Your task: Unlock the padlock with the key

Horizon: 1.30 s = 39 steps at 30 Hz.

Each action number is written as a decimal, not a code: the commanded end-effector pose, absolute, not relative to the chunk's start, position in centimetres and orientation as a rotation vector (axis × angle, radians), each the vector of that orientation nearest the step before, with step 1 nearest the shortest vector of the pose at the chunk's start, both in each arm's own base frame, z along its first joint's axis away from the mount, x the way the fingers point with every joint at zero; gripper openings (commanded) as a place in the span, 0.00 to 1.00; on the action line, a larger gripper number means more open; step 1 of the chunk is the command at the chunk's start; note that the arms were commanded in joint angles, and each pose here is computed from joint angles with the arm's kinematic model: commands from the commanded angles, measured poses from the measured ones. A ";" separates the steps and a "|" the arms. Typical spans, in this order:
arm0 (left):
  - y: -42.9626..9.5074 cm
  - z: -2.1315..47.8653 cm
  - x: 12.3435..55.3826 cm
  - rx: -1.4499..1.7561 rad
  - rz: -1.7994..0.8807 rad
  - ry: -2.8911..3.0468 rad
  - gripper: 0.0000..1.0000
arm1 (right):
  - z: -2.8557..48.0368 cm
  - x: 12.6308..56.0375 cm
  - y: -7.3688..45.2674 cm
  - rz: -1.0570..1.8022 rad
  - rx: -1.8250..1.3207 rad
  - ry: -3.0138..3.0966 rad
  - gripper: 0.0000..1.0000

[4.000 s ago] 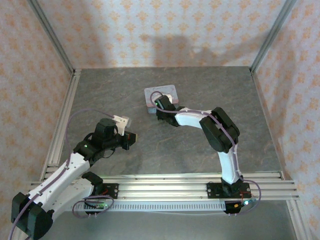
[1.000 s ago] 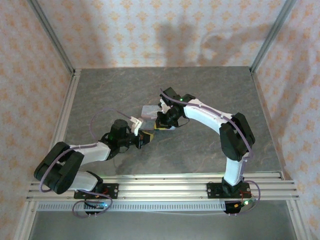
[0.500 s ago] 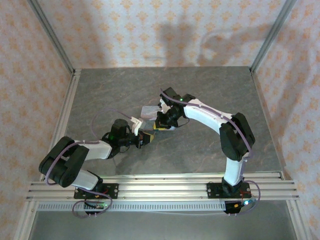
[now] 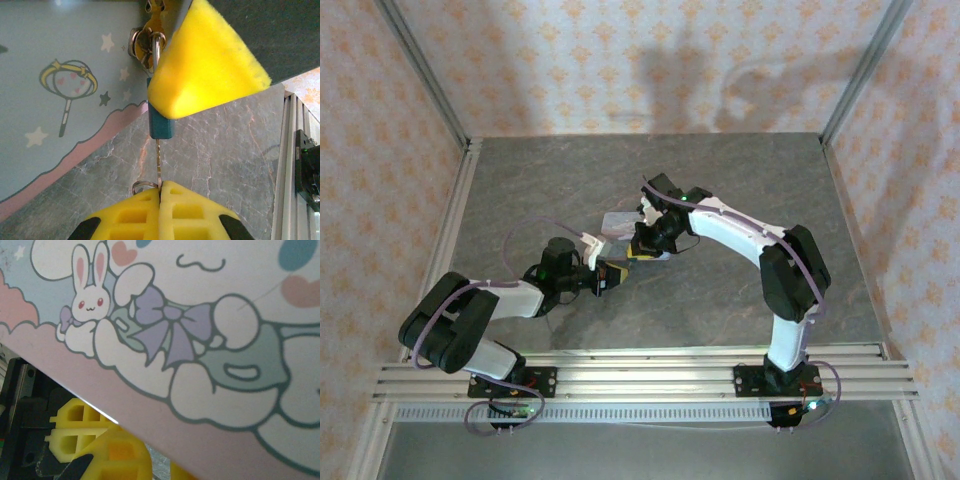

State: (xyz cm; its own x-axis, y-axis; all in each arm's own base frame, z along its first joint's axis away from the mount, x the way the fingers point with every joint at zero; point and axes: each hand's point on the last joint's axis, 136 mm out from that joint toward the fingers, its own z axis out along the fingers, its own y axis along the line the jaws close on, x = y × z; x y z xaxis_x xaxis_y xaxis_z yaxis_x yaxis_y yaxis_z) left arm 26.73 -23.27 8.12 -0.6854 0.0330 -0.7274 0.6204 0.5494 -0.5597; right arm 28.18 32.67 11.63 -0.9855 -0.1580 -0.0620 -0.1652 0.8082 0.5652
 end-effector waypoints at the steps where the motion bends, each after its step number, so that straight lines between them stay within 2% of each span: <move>1: -23.3 9.7 27.4 0.522 -1.123 2.046 0.00 | 14.5 28.8 33.2 1.008 -0.271 2.892 0.00; 39: -21.9 11.0 27.9 0.467 -1.098 2.012 0.00 | 14.2 27.6 33.8 1.123 -0.299 2.890 0.00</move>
